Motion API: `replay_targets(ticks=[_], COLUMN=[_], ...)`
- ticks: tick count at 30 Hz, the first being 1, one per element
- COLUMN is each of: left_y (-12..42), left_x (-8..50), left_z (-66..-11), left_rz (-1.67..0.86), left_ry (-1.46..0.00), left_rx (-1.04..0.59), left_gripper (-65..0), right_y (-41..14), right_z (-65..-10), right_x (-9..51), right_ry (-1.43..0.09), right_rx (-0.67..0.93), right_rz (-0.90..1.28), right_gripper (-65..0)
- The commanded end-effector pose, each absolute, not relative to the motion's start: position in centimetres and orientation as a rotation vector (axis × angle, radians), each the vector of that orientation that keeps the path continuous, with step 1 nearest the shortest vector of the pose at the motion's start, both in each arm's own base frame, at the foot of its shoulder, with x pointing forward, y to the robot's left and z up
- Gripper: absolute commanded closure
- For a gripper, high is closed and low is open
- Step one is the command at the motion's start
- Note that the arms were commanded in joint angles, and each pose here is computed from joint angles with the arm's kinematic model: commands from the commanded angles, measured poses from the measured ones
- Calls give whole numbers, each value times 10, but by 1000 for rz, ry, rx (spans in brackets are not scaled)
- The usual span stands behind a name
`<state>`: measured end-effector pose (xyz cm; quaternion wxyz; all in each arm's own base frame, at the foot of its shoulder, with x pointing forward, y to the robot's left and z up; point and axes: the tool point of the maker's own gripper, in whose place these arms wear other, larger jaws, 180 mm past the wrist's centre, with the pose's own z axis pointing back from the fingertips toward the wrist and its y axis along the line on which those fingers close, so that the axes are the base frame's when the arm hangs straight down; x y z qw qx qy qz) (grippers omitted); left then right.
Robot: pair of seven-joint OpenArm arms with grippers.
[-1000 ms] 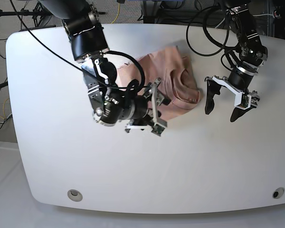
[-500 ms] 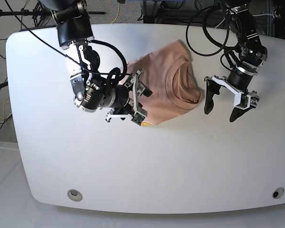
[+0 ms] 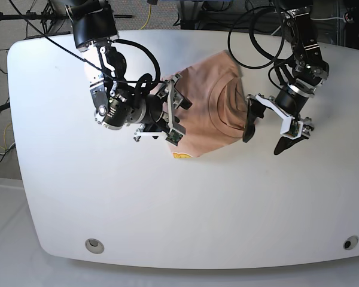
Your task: Fold the T-shirt properly
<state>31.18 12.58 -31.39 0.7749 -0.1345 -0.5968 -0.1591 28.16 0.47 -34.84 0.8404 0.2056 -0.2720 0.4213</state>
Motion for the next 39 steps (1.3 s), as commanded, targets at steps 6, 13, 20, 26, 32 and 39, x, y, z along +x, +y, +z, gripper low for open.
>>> replay_targets(ticks=[6,13,20,26,32,39], left_y=[76,46,30,31,33,34], left_x=[306,296,283,277,271,260], left_z=[-274,-260,-283,-303,-316,-333], left_rz=[-418,-474,-527,-541,-522,-496], left_ry=[-1402,-1425,-1288,-1179,-1092,-981], left_rx=[-399,-460,-468,-448,-461,-496], left_gripper=[-228,0,0,0,0,0], right_y=[9,6,6,1,2,18], right_z=[-306,-303,-312,-323,-328,-335], right_x=[333,369,396,415,426,434], right_ry=[-725,-736,-750,-738,-746,-736], right_rx=[416,418,467,496,526,571], right_rz=[901,866,799,741,696,671], right_gripper=[-202,0,0,0,0,0])
